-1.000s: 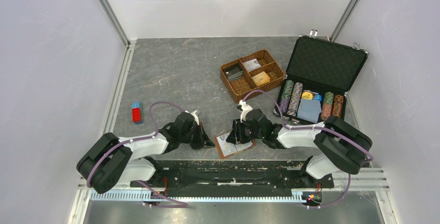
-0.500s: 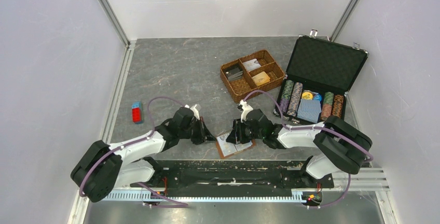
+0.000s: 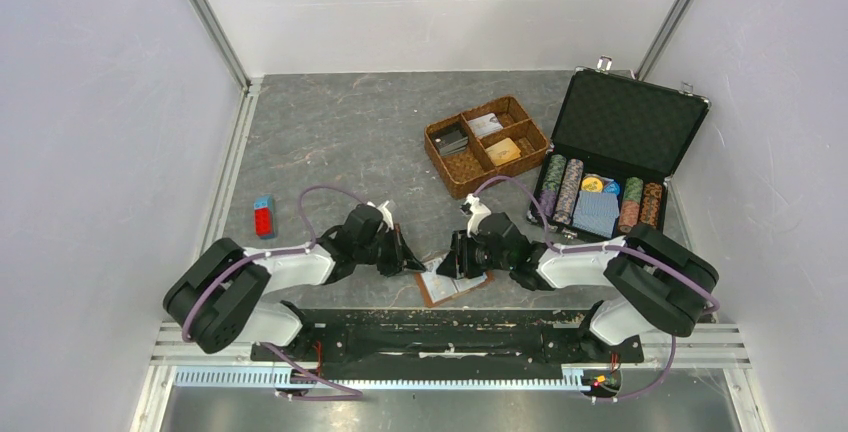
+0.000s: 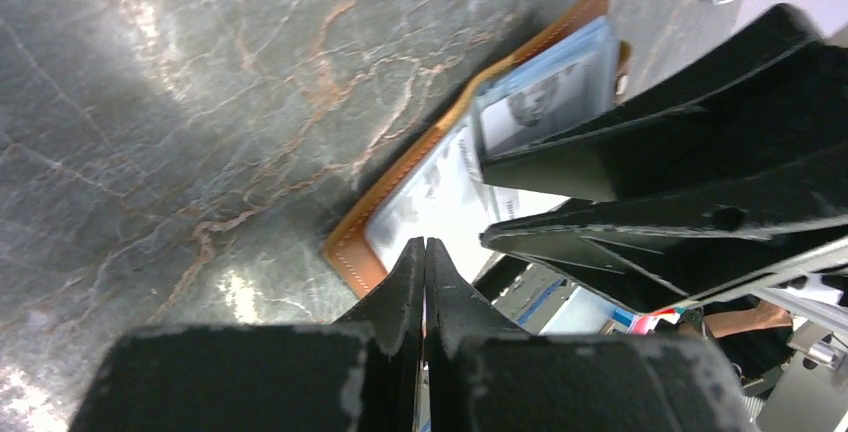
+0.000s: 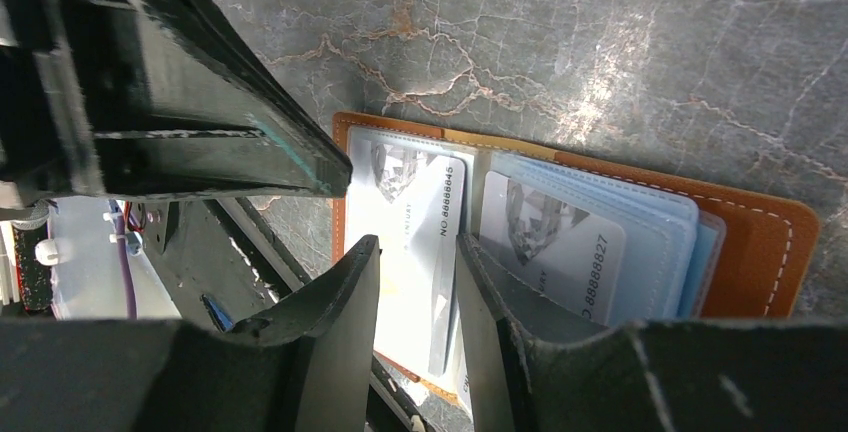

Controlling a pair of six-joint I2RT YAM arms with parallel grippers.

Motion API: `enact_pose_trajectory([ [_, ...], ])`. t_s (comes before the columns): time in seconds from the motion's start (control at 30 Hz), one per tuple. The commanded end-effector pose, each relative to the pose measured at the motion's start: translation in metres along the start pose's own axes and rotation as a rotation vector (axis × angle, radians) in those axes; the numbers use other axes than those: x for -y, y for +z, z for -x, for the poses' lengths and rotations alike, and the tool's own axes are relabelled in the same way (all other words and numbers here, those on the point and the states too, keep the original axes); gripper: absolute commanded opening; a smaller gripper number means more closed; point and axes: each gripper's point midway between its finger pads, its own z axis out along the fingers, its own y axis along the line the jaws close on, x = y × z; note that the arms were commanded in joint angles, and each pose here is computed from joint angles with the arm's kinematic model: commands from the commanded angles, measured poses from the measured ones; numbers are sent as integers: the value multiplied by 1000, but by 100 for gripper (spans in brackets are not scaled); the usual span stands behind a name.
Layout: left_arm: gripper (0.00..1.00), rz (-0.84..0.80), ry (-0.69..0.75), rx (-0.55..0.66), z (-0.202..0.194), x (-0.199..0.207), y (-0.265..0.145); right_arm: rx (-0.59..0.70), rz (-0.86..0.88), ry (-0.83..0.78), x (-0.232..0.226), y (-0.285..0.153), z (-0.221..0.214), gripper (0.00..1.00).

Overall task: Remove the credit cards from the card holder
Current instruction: Remove the credit card from the card holder.

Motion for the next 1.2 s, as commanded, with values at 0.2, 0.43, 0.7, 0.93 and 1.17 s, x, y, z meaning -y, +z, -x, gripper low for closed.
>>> enact_pose_trajectory([
  [0.2, 2, 19, -23, -19, -12, -19, 9, 15, -26, 24, 13, -7, -1, 38],
  [0.43, 2, 55, -18, -27, -15, -29, 10, 4, 25, 58, 9, -9, -5, 37],
  [0.7, 2, 67, -16, -29, -18, -33, 11, 23, 122, 111, 1, -13, -6, 28],
  [0.93, 2, 73, -17, -29, -20, -35, 10, 30, 184, 147, -5, -16, -6, 22],
  [1.17, 2, 74, -16, -33, -21, -34, 11, 36, 204, 161, -7, -14, -5, 20],
])
